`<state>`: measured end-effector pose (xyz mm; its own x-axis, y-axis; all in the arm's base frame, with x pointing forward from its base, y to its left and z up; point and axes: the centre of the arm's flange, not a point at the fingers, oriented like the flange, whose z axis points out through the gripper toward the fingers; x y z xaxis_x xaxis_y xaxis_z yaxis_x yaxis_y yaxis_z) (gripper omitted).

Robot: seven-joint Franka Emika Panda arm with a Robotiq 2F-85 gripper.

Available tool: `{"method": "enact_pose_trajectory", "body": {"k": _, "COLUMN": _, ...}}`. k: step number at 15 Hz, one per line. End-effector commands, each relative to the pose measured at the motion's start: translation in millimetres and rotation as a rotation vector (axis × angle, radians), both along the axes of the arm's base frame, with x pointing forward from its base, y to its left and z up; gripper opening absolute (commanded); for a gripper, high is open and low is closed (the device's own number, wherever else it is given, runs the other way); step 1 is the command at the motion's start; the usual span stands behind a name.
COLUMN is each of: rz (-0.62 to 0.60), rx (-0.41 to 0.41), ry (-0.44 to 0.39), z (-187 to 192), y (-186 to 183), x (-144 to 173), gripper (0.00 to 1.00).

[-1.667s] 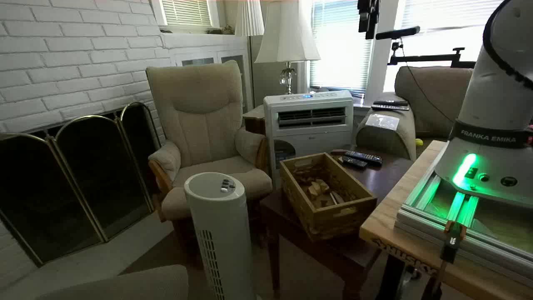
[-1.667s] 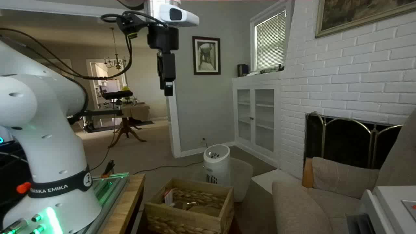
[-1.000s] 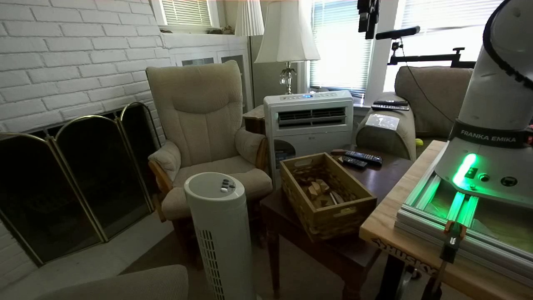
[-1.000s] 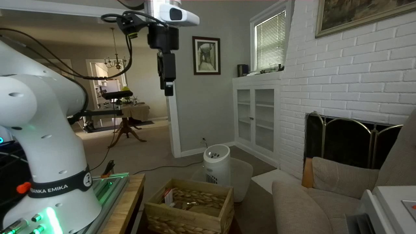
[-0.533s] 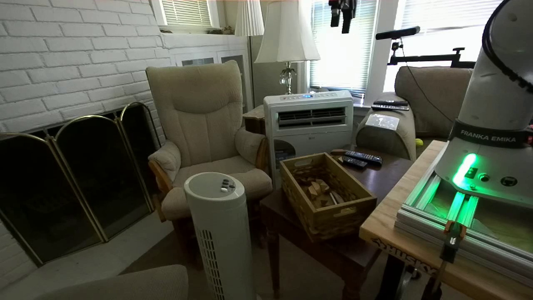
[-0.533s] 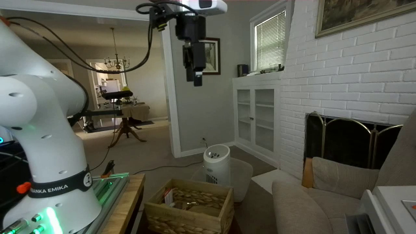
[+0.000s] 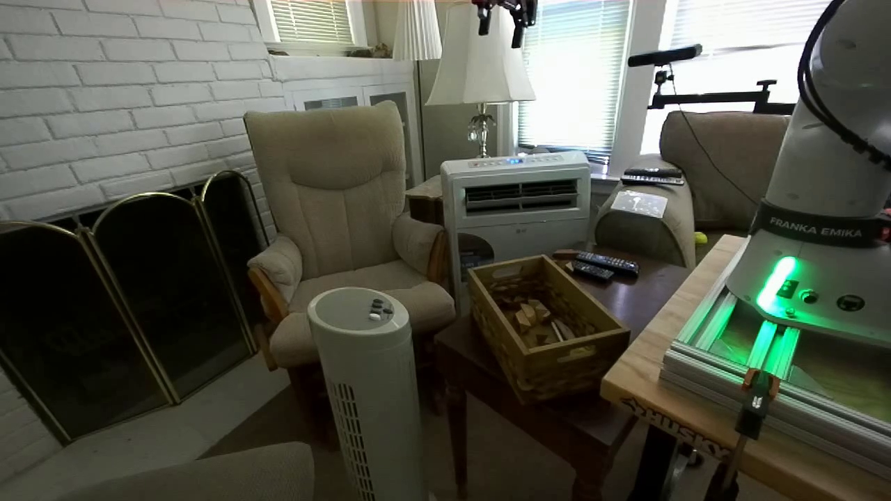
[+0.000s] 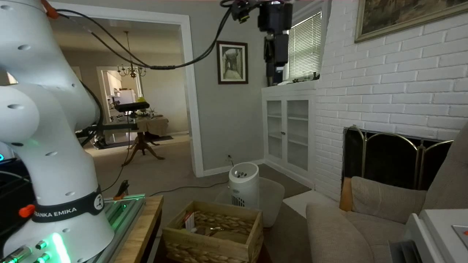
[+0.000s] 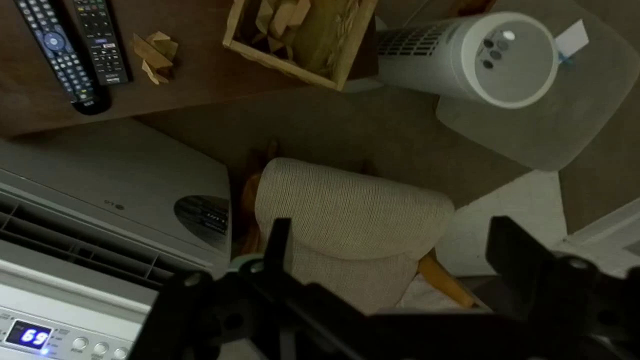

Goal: Turn off the air conditioner

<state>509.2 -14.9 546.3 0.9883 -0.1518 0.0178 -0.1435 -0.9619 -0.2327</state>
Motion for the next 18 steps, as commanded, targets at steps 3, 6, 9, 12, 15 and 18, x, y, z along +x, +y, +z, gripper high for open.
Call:
{"method": "enact_pose_trajectory", "body": {"k": 3, "rz": -0.296, "rx": 0.020, "ry": -0.050, "z": 13, "y": -15, "x": 91, "gripper": 1.00}}
{"method": "enact_pose_trajectory", "body": {"k": 6, "rz": -0.445, "rx": 0.005, "ry": -0.129, "z": 4, "y": -30, "x": 119, "gripper": 1.00}}
{"method": "enact_pose_trajectory", "body": {"k": 9, "rz": -0.547, "rx": -0.003, "ry": -0.197, "z": -8, "y": -45, "x": 139, "gripper": 1.00}}
{"method": "enact_pose_trajectory", "body": {"k": 12, "rz": -0.597, "rx": -0.049, "ry": -0.237, "z": -25, "y": -61, "x": 155, "gripper": 1.00}}
{"method": "enact_pose_trajectory", "body": {"k": 15, "rz": -0.613, "rx": -0.097, "ry": -0.251, "z": -44, "y": -81, "x": 166, "gripper": 1.00}}
{"method": "enact_pose_trajectory", "body": {"k": 18, "rz": -0.604, "rx": -0.131, "ry": -0.243, "z": -65, "y": -98, "x": 174, "gripper": 1.00}}
